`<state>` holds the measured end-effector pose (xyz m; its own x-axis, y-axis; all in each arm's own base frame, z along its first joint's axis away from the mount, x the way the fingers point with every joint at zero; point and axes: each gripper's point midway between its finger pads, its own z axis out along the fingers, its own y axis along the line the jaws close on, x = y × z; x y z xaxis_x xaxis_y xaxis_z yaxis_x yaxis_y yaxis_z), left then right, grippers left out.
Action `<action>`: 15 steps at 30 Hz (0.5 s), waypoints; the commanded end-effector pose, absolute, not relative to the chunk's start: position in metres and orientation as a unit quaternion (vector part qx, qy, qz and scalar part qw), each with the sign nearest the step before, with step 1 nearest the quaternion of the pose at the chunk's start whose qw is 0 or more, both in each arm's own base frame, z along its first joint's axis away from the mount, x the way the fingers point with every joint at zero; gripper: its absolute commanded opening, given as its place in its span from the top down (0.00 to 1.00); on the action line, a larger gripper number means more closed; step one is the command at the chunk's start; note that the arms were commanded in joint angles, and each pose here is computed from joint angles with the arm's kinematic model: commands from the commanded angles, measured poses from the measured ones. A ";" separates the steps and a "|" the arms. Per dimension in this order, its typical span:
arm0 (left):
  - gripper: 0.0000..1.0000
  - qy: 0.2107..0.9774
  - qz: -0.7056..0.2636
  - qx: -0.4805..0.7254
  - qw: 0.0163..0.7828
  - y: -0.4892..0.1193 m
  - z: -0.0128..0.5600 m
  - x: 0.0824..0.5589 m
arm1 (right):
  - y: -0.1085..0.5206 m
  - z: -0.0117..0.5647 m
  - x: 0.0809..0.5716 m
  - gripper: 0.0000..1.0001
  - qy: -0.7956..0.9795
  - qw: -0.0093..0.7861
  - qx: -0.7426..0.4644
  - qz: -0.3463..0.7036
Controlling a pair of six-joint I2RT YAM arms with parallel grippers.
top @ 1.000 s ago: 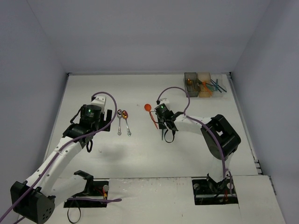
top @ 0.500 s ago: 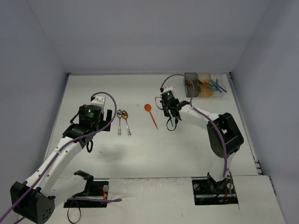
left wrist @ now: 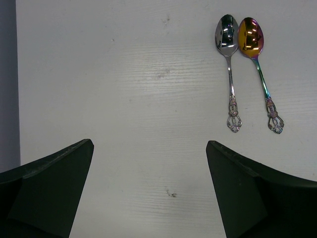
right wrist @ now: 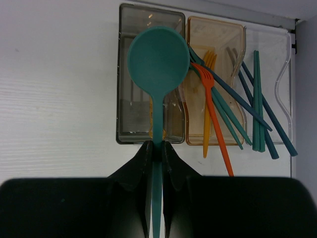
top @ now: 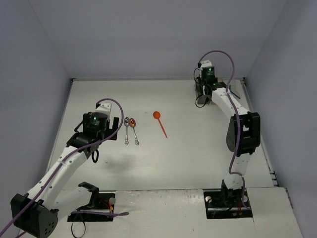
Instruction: Sort the eating utensils into containers
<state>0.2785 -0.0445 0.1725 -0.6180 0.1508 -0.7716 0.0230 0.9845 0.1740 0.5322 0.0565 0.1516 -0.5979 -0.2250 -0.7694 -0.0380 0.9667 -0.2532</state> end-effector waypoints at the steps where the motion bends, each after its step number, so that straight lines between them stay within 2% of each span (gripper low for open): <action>1: 0.02 0.888 0.073 0.047 0.452 -0.047 0.184 0.286 | 0.051 0.152 0.556 1.00 0.884 0.447 -0.094 -0.103; 5: 0.03 0.890 0.079 0.047 0.447 -0.046 0.180 0.286 | 0.035 0.124 0.583 0.99 0.892 0.433 -0.084 -0.098; 7: 0.03 0.890 0.079 0.047 0.446 -0.046 0.179 0.287 | 0.032 0.128 0.592 0.97 0.889 0.440 -0.078 -0.095; 15: 0.03 0.896 0.071 0.055 0.435 -0.052 0.173 0.290 | 0.031 0.141 0.606 0.72 0.881 0.457 -0.067 -0.098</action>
<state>0.2805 -0.0458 0.1625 -0.6452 0.1625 -0.7465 0.0323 0.9820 0.1858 0.5819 0.0276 0.0790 -0.6888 -0.2215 -0.6903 -0.0662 0.9674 -0.2444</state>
